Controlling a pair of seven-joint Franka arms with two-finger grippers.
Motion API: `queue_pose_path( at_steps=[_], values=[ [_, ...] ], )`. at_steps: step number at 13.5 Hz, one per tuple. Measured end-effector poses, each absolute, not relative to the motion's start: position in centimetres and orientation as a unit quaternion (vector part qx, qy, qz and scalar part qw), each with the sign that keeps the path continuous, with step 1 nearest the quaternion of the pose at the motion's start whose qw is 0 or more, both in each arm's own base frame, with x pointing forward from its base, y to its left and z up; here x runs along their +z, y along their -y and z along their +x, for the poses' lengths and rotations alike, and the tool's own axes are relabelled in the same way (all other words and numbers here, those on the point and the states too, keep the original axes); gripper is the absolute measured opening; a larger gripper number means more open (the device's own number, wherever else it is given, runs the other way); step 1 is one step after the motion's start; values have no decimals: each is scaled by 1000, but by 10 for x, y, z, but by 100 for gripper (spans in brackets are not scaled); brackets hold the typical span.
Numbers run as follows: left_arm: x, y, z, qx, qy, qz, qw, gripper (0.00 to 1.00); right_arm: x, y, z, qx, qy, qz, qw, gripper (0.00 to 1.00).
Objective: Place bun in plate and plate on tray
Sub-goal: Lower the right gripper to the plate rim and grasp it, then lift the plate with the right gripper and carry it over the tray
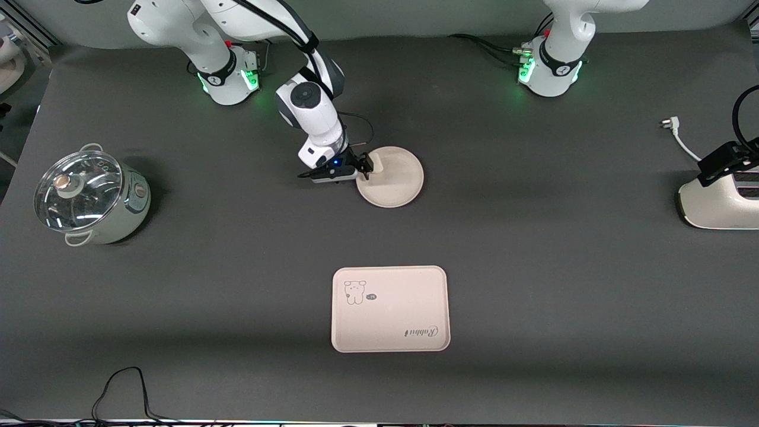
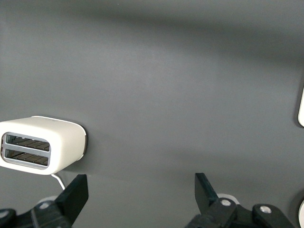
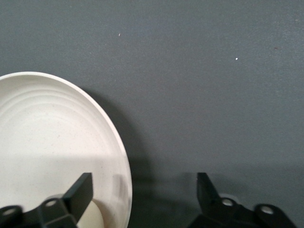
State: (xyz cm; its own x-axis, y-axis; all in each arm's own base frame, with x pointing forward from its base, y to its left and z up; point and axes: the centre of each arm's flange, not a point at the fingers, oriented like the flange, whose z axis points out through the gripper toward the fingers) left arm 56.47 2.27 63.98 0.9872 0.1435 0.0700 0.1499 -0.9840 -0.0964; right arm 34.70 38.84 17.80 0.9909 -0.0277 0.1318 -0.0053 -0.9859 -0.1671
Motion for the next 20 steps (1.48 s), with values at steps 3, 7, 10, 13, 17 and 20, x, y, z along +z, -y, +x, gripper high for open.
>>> queue_pose_path(
  at_steps=[3,7,10,13,17,20],
  values=[
    [639,-23,564,-29,74,-996,51,100,178,-389,347,-67,-8,-994,84,56],
    [639,-23,564,-29,74,-996,51,100,179,-389,347,-68,-8,-994,85,22],
    [639,-22,564,-28,73,-996,51,100,179,-390,348,-68,-8,-994,85,10],
    [639,-22,564,-28,73,-996,51,100,184,-392,348,-72,-7,-993,90,4],
    [639,-22,564,-29,73,-996,50,100,203,-393,358,-80,-14,-992,101,4],
    [639,-22,564,-28,74,-996,50,100,253,-385,377,-73,-33,-991,108,4]
  ],
)
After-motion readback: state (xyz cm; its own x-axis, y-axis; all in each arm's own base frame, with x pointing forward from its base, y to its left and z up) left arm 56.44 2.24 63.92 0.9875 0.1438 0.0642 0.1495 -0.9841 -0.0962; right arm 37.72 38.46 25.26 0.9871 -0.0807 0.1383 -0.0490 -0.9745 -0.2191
